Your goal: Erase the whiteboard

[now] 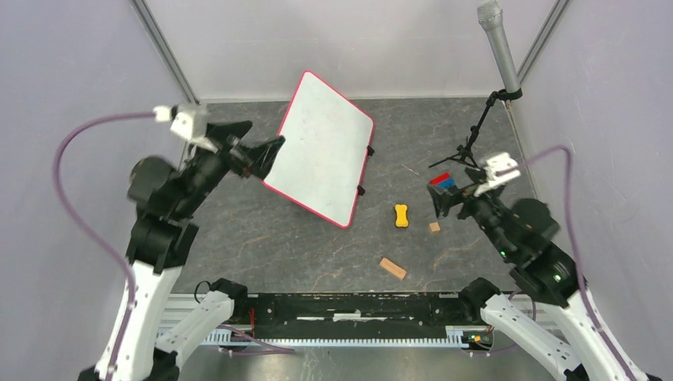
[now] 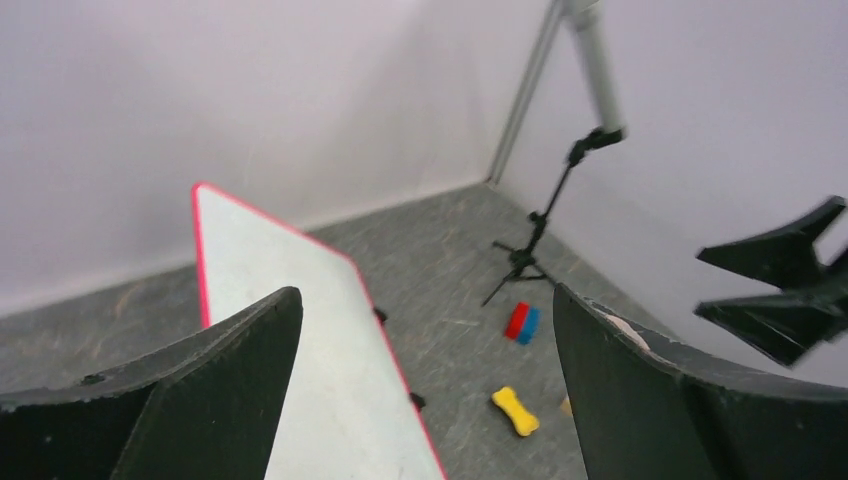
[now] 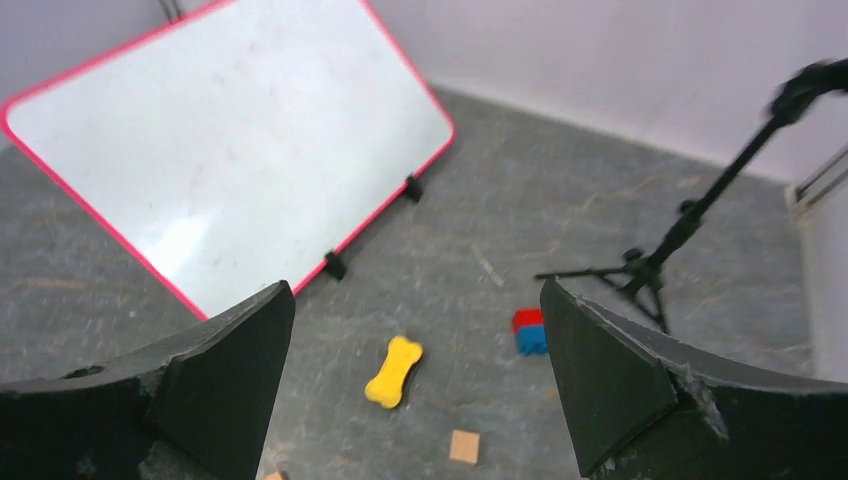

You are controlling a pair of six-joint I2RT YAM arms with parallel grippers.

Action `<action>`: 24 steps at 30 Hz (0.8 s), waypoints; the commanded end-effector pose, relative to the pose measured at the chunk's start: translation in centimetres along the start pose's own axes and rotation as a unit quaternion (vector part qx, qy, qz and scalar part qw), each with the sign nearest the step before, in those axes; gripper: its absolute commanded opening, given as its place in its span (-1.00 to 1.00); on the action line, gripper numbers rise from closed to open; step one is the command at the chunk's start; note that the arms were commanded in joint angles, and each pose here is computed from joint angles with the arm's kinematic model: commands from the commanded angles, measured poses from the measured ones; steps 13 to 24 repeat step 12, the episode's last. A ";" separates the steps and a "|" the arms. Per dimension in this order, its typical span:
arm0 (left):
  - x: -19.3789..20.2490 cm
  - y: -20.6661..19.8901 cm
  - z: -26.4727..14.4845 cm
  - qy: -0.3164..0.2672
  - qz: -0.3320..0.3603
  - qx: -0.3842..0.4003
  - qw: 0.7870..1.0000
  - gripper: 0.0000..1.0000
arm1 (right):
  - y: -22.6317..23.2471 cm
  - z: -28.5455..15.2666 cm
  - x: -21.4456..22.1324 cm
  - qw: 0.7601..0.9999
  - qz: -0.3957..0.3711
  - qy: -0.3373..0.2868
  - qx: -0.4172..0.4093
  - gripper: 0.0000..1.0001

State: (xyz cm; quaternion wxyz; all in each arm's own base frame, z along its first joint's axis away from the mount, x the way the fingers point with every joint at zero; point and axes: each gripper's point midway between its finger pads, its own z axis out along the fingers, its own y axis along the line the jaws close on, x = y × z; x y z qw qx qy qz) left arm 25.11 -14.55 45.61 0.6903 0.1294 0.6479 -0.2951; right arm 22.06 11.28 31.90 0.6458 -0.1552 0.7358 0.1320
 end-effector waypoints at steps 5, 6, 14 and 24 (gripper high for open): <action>-4.6 -5.4 -9.4 -0.137 -0.011 0.074 0.988 0.99 | -3.4 -6.8 -4.9 0.991 -0.034 -0.117 0.050 0.96; -5.2 -5.8 -10.4 -0.150 -0.003 0.078 0.986 0.99 | -3.4 -7.6 -5.5 0.989 -0.031 -0.135 0.049 0.96; -6.3 -7.7 -13.7 -0.179 0.015 0.109 0.978 0.99 | -4.5 -10.4 -7.8 0.979 -0.016 -0.193 0.066 0.96; -6.3 -7.7 -13.7 -0.179 0.015 0.109 0.978 0.99 | -4.5 -10.4 -7.8 0.979 -0.016 -0.193 0.066 0.96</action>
